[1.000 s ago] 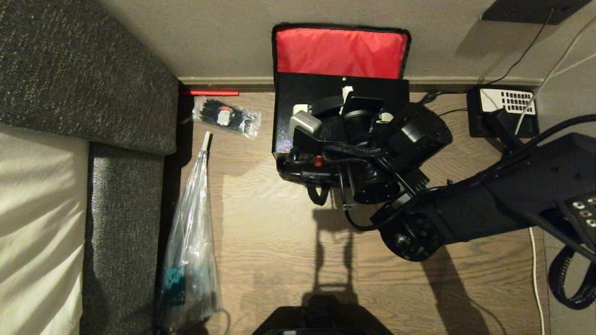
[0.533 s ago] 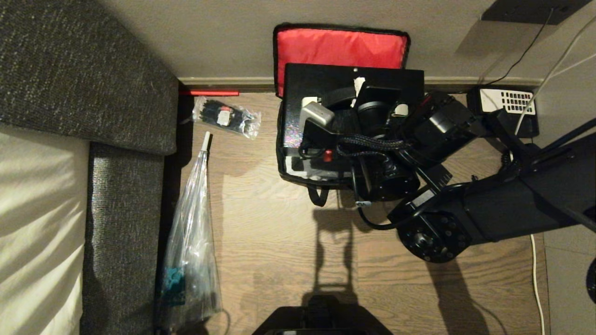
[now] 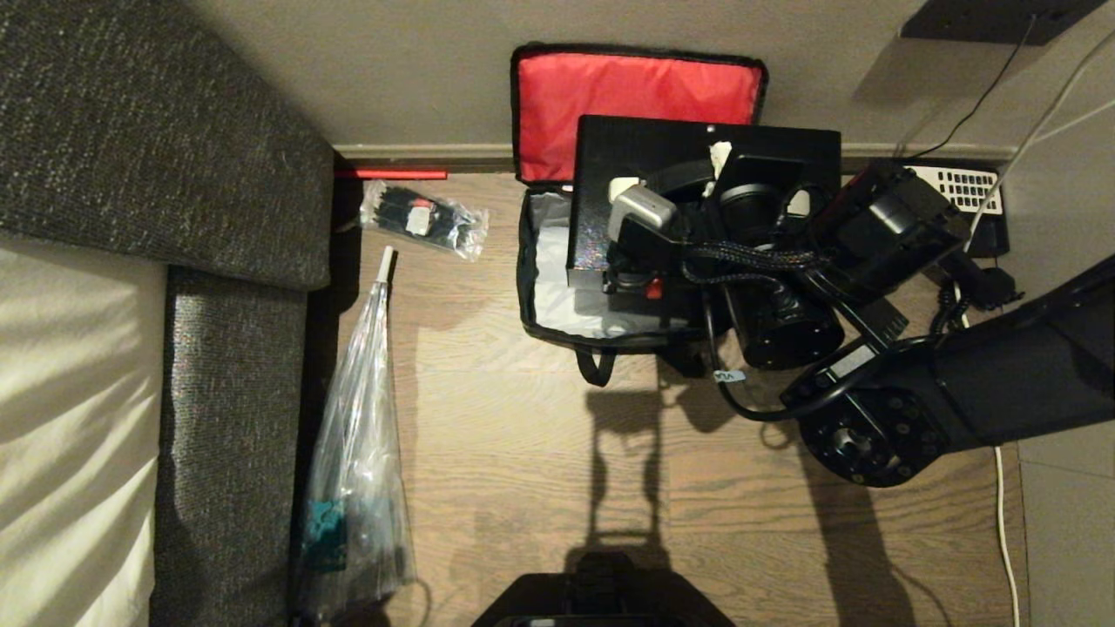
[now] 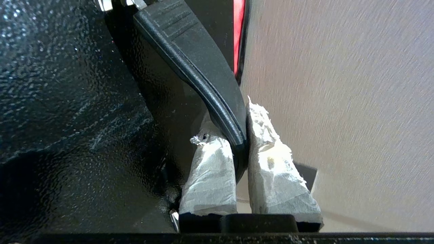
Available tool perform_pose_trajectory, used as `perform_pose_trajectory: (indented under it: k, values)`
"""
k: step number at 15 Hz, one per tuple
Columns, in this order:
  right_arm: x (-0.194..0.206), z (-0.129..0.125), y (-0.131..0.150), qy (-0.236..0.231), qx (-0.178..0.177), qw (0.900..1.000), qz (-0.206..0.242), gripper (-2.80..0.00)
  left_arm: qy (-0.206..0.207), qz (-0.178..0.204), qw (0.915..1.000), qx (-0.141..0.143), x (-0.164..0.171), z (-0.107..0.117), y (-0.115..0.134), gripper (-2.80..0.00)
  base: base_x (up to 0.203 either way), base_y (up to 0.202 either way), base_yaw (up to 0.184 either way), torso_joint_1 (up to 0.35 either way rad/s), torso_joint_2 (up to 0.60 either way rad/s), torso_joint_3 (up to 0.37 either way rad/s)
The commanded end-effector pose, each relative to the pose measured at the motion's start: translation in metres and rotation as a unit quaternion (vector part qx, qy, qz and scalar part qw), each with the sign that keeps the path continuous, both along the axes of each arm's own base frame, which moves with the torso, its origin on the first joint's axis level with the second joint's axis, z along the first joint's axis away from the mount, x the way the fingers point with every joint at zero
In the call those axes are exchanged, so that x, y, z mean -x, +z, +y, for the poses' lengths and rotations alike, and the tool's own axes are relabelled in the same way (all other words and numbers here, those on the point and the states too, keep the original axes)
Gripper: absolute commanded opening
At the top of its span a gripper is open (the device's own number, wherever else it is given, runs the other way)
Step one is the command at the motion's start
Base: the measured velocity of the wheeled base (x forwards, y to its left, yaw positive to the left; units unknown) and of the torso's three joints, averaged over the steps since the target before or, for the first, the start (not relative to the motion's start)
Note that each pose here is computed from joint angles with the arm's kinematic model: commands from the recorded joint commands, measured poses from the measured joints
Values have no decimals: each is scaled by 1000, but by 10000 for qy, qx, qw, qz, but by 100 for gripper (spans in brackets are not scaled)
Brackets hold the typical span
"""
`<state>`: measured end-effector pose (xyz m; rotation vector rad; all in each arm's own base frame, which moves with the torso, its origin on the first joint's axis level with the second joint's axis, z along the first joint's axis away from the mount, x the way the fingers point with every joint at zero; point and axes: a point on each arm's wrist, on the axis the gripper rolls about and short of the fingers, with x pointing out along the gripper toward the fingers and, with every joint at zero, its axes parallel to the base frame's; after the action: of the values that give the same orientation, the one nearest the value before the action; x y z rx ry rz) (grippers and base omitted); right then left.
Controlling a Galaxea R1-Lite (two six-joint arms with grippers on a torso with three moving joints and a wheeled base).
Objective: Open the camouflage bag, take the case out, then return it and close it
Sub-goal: Release the handle
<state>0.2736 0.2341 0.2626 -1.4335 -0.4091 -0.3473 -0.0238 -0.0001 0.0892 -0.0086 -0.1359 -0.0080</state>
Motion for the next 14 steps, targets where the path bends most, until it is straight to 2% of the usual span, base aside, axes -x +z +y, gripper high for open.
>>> perform_pose_trajectory:
  k: [1,14]
  values:
    - [4,-12,6,-124,-24,9999,-60,-280,4,205,9998,1,-3,0,-11,-280,0,0,0,0,0,0]
    - [0,-81,13,-934,-50,9956,-53,-280,-1,205,9998,1,-3,0,-11,-280,0,0,0,0,0,0]
